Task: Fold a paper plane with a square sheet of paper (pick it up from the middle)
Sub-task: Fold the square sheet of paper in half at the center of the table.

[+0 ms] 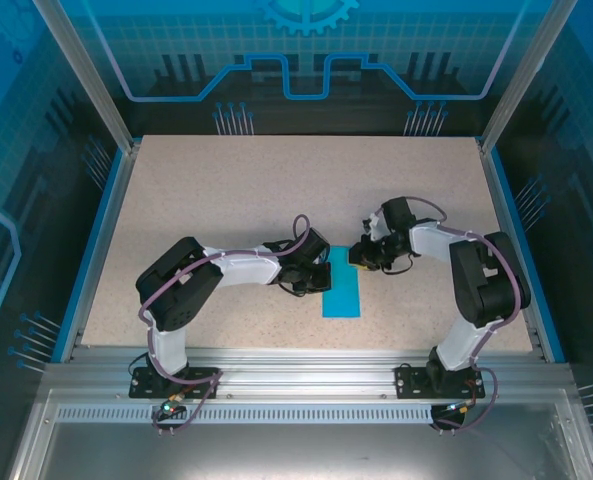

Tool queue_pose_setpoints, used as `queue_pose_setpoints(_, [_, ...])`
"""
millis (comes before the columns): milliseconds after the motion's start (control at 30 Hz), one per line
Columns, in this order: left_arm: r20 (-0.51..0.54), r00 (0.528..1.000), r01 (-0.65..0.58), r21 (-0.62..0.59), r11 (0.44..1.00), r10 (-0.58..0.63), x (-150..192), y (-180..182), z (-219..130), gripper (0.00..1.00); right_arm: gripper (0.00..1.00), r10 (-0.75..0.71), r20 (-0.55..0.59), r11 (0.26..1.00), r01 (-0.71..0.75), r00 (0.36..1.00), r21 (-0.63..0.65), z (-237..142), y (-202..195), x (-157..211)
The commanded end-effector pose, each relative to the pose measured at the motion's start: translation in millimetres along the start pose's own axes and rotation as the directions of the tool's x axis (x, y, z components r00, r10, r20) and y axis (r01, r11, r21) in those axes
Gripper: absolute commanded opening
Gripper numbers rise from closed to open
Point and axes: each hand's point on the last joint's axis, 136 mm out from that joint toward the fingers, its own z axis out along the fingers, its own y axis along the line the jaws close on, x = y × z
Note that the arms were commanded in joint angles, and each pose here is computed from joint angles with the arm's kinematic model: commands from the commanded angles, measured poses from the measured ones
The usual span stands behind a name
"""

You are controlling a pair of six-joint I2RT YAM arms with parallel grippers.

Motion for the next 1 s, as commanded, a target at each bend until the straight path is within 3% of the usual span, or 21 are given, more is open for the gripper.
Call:
queue_pose_setpoints(0, [-0.065,0.998,-0.016,-0.074,0.997,0.011,18.3,16.9,5.9,0.0,0.16,0.008,-0.007,1.0,-0.008,1.0,0.002,2.9,-4.8,-8.0])
queue_pose_setpoints(267, [-0.066,0.998,-0.016,-0.075,0.997,0.011,18.4,17.3,4.5,0.0,0.16,0.078,-0.059,0.991,-0.071,0.995,0.113,25.9,-43.9,-0.1])
queue_pose_setpoints(600, [-0.065,0.998,-0.017,-0.077,0.997,0.012,19.1,18.5,4.3,0.0,0.16,0.008,0.037,1.0,-0.008,0.999,0.012,-7.4,0.4,-35.1])
queue_pose_setpoints(967, [-0.064,0.998,-0.018,-0.073,0.997,0.013,17.9,16.5,4.1,0.0,0.16,0.082,-0.028,0.995,-0.08,0.996,0.059,22.4,-33.7,-28.6])
